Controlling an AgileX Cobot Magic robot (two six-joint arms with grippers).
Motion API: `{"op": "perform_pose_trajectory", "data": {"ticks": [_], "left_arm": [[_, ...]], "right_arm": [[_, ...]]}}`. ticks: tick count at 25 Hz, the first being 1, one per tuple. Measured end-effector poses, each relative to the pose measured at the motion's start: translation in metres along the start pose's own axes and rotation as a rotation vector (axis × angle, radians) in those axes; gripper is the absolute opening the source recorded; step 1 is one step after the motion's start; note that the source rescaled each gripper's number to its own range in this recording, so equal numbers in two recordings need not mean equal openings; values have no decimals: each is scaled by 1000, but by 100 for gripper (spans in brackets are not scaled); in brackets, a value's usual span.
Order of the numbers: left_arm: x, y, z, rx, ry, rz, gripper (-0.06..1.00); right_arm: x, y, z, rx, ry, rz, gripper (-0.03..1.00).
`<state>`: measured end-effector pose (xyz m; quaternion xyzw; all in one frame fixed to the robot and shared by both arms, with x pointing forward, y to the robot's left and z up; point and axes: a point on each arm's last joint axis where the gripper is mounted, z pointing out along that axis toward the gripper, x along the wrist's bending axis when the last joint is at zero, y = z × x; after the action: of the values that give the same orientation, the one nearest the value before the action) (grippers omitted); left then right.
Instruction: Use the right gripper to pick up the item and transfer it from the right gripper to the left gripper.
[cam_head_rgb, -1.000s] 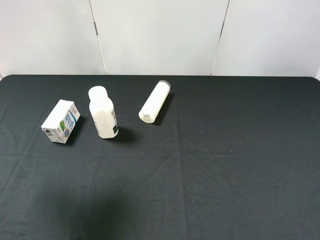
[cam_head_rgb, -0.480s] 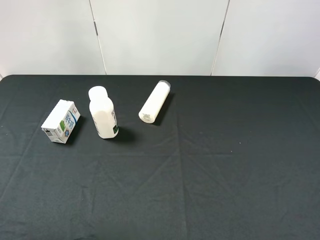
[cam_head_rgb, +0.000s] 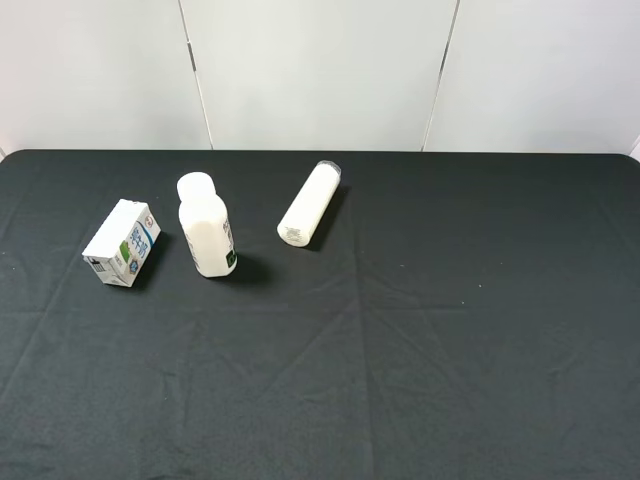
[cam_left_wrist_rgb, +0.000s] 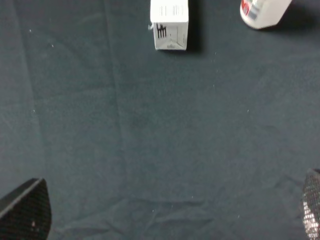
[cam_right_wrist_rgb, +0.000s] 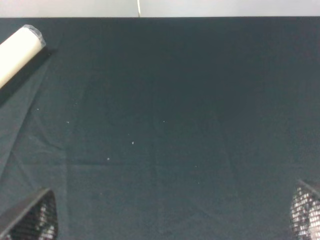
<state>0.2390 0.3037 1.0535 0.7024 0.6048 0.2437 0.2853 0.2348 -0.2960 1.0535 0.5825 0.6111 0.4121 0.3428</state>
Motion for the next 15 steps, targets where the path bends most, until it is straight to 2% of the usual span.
{"op": "perform_pose_trajectory", "data": {"ticks": [6, 15], "left_arm": [[0, -18, -1, -168, -6, 0, 99], [0, -18, 4, -178, -12, -1, 98]], "right_arm": [[0, 0, 0, 0, 0, 0, 100], [0, 0, 0, 0, 0, 0, 100]]}}
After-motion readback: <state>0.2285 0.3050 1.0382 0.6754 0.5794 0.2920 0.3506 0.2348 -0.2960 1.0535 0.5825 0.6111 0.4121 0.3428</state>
